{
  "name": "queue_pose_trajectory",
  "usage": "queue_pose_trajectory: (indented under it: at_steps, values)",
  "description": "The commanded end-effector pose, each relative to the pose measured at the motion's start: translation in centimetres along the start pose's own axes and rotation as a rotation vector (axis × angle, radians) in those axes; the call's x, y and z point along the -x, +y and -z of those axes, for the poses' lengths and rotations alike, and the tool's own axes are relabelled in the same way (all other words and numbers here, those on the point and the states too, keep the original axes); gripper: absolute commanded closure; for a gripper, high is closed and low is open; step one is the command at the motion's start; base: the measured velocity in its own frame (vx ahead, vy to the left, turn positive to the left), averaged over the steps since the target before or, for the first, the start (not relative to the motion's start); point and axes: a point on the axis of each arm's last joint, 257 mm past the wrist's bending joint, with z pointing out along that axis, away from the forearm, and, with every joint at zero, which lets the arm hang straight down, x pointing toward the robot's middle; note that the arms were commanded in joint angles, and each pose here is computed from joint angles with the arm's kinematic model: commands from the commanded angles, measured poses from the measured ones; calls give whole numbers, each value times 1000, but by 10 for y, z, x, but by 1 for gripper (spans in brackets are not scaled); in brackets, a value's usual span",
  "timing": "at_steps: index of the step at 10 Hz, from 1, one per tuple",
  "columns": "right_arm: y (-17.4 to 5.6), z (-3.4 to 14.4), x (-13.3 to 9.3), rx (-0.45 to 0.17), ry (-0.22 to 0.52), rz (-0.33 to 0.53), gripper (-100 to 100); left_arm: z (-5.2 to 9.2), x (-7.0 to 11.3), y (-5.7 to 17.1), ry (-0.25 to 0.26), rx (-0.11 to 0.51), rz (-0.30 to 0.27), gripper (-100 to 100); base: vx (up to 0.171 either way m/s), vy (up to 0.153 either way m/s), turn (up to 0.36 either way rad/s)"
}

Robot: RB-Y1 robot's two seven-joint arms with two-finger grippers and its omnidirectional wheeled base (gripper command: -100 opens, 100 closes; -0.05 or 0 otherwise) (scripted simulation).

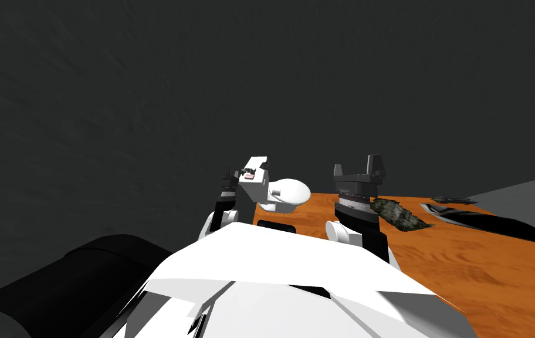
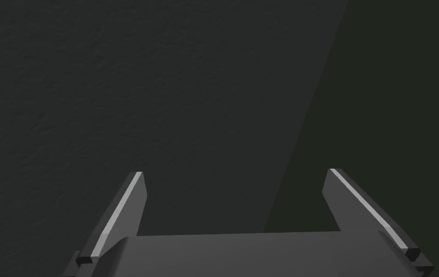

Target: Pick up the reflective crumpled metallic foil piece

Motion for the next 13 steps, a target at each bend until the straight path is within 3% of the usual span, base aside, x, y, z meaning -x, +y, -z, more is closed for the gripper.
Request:
queue_pose_trajectory:
  at_steps: [1, 13]
  values:
    - [0, 0, 0, 0, 0, 0, 0, 0, 0, 3, 28, 22, -25, -100, 13, -4, -17]
    - [0, 0, 0, 0, 0, 0, 0, 7, 16, 42, 45, 240, -106, -100, 27, -3, -18]
